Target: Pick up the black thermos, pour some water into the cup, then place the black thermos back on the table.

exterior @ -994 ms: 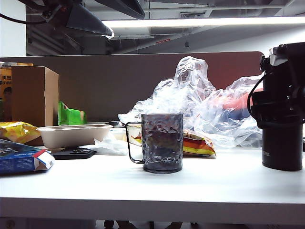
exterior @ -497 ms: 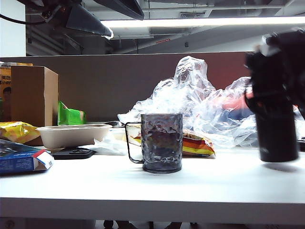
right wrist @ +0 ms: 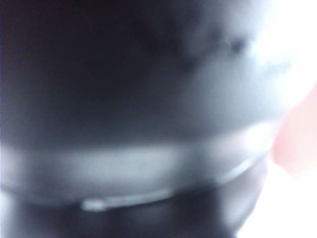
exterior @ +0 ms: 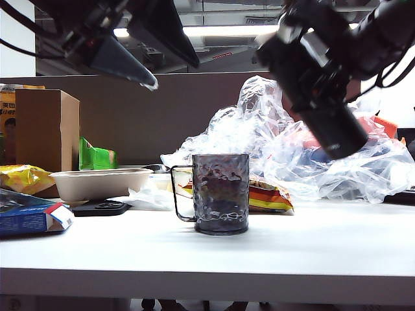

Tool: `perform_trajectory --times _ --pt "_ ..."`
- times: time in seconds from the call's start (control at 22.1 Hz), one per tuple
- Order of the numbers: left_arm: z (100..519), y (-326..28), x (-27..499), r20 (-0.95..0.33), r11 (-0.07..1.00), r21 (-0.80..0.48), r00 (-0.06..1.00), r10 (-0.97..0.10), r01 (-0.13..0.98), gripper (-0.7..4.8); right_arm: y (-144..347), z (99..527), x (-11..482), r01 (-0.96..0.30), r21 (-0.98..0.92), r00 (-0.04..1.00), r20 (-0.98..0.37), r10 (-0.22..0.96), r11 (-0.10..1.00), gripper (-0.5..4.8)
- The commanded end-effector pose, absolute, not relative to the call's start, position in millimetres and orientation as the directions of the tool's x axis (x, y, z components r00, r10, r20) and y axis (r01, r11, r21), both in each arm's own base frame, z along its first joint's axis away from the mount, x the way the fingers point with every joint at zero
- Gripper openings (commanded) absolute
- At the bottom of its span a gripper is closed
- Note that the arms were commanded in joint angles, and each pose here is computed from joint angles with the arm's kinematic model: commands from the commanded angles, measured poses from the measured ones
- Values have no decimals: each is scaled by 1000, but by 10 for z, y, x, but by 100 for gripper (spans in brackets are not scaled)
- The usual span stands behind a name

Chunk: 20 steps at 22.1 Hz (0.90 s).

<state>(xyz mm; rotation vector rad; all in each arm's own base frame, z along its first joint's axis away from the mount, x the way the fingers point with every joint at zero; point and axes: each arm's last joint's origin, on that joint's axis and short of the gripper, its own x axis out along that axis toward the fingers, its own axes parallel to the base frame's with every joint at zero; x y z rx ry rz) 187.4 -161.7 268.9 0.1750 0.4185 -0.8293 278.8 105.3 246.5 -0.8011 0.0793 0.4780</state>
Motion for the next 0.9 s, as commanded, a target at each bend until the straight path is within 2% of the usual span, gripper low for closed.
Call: perform_trajectory --times 0.05,0.14,0.23,0.36,0.41,0.5,0.63,0.81,0.9 --pt "2578 -1682 1941 -467 661 -22 577 -670 750 479 1099 2460 2878 -381 -791 898 -193 396 478 210" --pt "2519 -1699 1961 -495 662 -26 566 -660 749 479 1110 2391 2929 -355 -854 898 -197 394 381 210" --pt "2523 -1700 1963 -490 662 -25 568 -661 749 479 1126 2391 2968 -310 -874 905 -151 397 374 210" --pt "2523 -1698 1966 -491 669 -19 576 -654 743 479 1141 2394 2986 -205 -966 897 -121 424 159 210" --pt "2519 -1697 1965 -492 669 -19 575 -654 743 479 1145 2409 2986 -175 -977 892 -106 439 122 210" --pt "2518 -1693 1968 -493 681 -10 589 -640 732 479 1150 2434 2986 -140 -985 889 -80 450 100 210" --pt "2517 -1692 1969 -494 684 -7 592 -637 730 479 1152 2447 2987 -79 -997 891 -67 449 7 211" --pt "2518 -1692 1969 -493 684 -8 592 -637 730 479 1152 2448 2984 -89 -995 889 -63 454 36 210" --pt "2518 -1693 1970 -493 684 -7 592 -637 730 479 1150 2443 2985 -122 -988 890 -68 450 91 210"
